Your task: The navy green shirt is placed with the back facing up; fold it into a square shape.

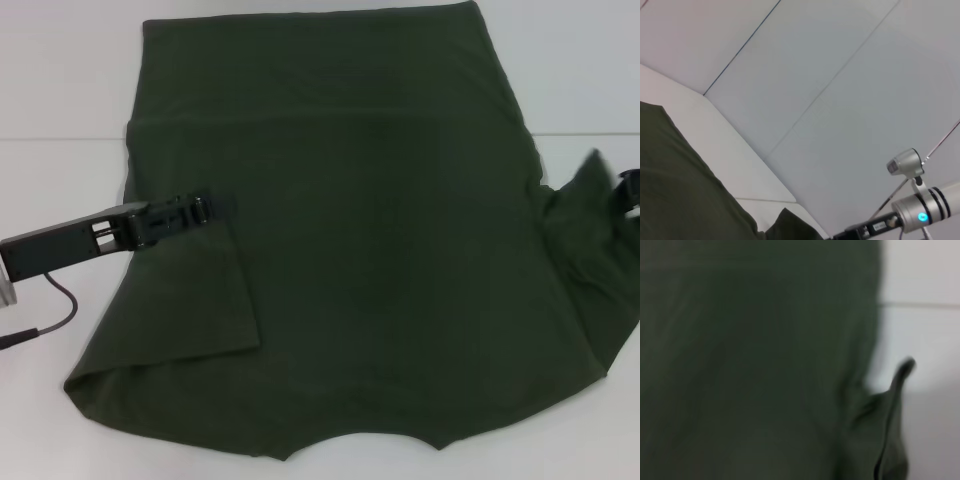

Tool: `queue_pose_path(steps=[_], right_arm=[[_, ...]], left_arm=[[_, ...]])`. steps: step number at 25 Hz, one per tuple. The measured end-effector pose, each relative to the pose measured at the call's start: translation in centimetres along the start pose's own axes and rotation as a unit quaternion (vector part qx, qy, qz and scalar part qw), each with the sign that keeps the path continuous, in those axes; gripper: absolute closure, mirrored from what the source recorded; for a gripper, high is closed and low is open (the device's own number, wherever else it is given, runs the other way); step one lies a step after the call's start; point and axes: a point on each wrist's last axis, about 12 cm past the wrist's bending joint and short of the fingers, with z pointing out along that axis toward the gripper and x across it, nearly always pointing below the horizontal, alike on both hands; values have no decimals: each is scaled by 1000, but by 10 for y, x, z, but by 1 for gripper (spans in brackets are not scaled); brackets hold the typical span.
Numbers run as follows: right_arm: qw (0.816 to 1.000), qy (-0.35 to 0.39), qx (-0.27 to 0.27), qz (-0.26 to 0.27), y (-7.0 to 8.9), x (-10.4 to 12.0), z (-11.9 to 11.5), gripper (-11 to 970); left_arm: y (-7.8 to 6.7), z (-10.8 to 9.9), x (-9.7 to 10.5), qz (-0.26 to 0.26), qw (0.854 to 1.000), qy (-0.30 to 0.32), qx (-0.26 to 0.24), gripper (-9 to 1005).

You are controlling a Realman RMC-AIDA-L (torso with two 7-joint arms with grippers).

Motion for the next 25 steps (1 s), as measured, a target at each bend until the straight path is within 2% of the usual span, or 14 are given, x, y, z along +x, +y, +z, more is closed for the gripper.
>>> queue_pose_path(steps=[5, 8, 19, 22, 25], right_arm=[[999, 19, -38, -29, 31, -12, -6, 932], [998, 17, -49, -34, 44, -20, -7, 929], [995, 4, -82, -51, 98, -29, 28, 921], [994, 2, -90, -58, 101, -26, 32, 919], [993, -3, -108, -37, 94, -22, 31, 917]], left_arm=[[0, 0, -1, -2, 1000, -4, -2, 231], [1, -1, -1, -4, 1000, -6, -3, 231], [3, -7, -4, -7, 999, -29, -14, 230], [4, -8, -4, -10, 999, -31, -16, 230], [5, -9, -4, -14, 999, -32, -19, 230]])
